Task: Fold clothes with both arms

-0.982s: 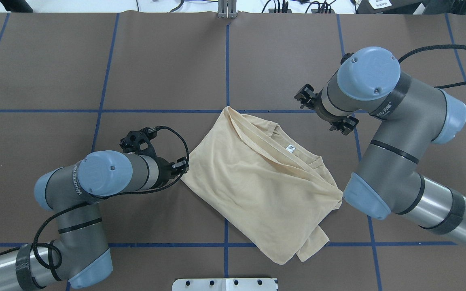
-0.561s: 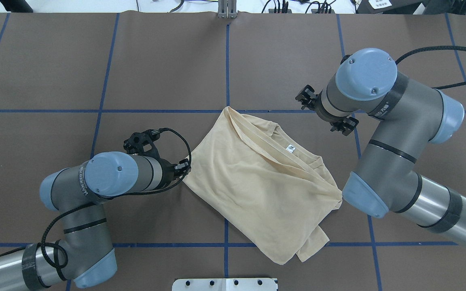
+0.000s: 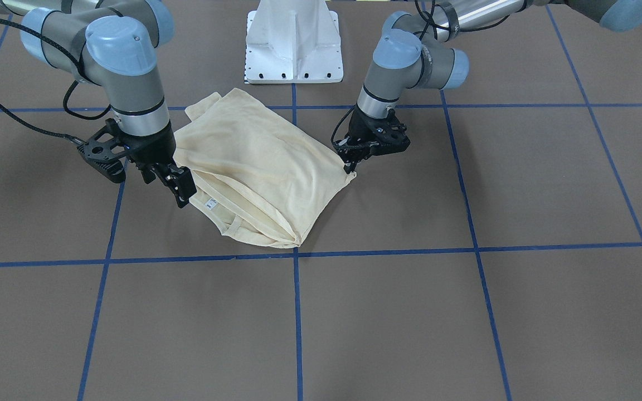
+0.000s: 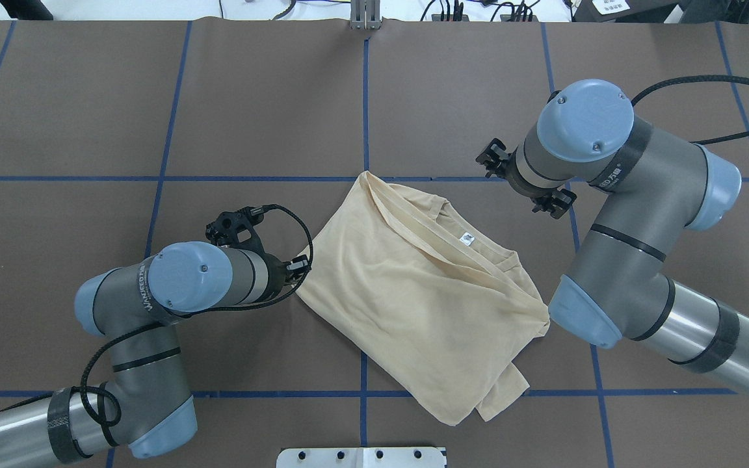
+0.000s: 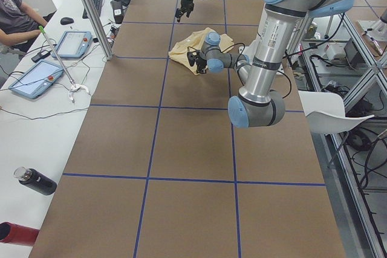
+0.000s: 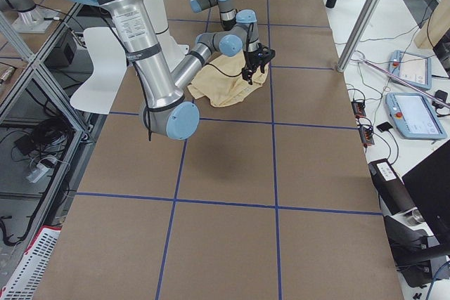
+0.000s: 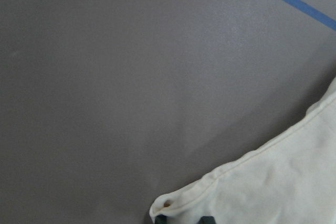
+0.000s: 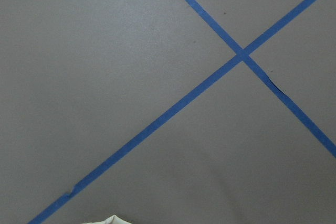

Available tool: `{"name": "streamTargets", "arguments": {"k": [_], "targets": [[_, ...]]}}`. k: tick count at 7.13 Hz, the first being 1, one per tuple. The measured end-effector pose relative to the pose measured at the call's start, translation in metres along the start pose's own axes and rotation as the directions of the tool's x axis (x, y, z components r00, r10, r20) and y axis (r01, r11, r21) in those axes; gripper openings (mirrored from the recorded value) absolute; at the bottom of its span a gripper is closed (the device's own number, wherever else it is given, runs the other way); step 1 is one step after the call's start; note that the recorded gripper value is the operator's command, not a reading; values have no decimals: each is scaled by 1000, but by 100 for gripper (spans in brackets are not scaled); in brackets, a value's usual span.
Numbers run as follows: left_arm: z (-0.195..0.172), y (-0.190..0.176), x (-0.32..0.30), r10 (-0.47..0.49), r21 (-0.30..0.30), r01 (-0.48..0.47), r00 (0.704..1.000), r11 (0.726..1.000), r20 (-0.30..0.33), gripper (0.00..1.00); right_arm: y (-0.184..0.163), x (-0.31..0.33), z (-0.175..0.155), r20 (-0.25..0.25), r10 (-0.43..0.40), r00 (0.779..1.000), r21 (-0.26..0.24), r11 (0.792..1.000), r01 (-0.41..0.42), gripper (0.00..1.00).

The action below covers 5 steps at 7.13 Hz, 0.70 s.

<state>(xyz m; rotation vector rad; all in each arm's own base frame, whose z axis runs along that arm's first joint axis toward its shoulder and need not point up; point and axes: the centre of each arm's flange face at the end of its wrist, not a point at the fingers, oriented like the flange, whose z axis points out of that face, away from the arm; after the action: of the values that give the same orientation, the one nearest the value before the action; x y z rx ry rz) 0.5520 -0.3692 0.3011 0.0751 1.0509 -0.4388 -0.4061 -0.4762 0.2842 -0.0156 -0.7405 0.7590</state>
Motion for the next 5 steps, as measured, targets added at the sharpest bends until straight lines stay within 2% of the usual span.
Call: {"name": "streamTargets", "arguments": {"k": [2,5], "targets": [[-5,-23,-1,16,31,-16,1000,999,7,0,0,0,0,-1,1,1000,1,1000,-1,100],[-16,-127,15,122,160,-127,992,979,43,0,3,-1,0,7,2,1000,-3,1000,-2,100]]}}
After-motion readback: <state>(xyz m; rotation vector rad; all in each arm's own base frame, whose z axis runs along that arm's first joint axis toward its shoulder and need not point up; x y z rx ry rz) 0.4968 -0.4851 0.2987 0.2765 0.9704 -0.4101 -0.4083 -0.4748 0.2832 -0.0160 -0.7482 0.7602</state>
